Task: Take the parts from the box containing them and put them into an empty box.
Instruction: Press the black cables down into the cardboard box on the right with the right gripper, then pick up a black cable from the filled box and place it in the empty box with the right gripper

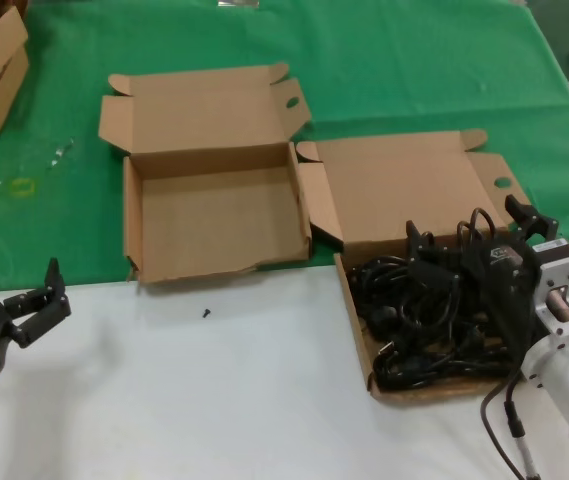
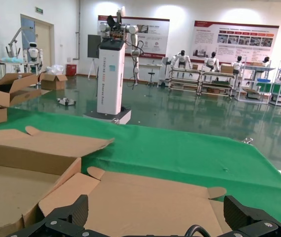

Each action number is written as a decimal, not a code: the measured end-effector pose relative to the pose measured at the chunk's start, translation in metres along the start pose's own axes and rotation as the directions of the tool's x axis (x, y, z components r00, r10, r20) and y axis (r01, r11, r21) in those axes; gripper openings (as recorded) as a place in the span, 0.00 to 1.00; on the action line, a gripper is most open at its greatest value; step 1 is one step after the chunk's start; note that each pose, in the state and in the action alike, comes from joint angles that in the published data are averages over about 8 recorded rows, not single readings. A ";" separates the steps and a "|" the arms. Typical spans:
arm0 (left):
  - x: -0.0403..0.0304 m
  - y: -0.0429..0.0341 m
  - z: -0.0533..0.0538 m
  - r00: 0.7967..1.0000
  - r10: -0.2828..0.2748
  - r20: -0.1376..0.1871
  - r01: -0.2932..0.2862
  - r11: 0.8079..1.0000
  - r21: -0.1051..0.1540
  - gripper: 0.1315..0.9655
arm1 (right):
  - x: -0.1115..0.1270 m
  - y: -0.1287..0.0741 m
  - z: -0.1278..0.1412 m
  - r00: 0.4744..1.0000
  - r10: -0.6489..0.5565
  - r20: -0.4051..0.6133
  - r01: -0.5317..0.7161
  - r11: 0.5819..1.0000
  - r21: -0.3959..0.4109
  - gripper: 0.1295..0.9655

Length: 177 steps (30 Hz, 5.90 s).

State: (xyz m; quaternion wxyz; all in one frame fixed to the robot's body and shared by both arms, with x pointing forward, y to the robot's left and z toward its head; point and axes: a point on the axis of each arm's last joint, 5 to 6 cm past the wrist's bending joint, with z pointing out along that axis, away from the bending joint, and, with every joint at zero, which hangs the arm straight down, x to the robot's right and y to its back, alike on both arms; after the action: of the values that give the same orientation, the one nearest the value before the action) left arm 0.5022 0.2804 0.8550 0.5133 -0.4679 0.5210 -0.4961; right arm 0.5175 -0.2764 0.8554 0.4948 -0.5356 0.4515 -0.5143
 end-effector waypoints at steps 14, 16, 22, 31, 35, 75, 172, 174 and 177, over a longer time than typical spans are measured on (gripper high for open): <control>0.0000 0.0000 0.000 1.000 0.000 0.000 0.000 1.000 0.000 1.00 | 0.000 0.000 0.000 1.000 0.000 0.000 0.000 1.000 0.000 1.00; 0.0000 0.0000 0.000 1.000 0.000 0.000 0.000 1.000 0.000 1.00 | 0.000 0.000 0.000 1.000 0.000 0.000 0.000 1.000 0.000 1.00; 0.0000 0.0000 0.000 1.000 0.000 0.000 0.000 1.000 0.000 1.00 | 0.000 0.000 0.000 1.000 0.000 0.000 0.000 1.000 0.000 1.00; 0.0000 0.0000 0.000 1.000 0.000 0.000 0.000 1.000 0.000 0.98 | 0.000 0.000 0.000 1.000 0.000 0.000 0.000 1.000 0.000 1.00; 0.0000 0.0000 0.000 1.000 0.000 0.000 0.000 1.000 0.000 0.98 | 0.000 0.000 0.000 1.000 0.000 0.000 0.000 1.000 0.000 1.00; 0.0000 0.0000 0.000 1.000 0.000 0.000 0.000 1.000 0.000 0.19 | 0.041 -0.040 -0.003 0.944 -0.237 0.228 0.235 0.971 0.035 1.00; 0.0000 0.0000 0.000 1.000 0.000 0.000 0.000 1.000 0.000 0.01 | 0.144 -0.106 0.101 -0.260 -0.773 0.579 0.804 0.159 0.573 0.14; 0.0000 0.0000 0.000 1.000 0.000 0.000 0.000 1.000 0.000 0.01 | 0.145 -0.110 0.100 -0.244 -0.769 0.591 0.807 0.177 0.564 0.13; 0.0000 0.0000 0.000 1.000 0.000 0.000 0.000 1.000 0.000 0.01 | 0.145 -0.117 0.096 -0.211 -0.759 0.616 0.810 0.216 0.545 0.11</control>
State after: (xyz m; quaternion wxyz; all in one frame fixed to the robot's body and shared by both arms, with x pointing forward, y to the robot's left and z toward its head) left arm 0.5022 0.2804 0.8550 0.5133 -0.4679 0.5210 -0.4961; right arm 0.6200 -0.4020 0.9891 0.1833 -0.8702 -0.2668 -0.3716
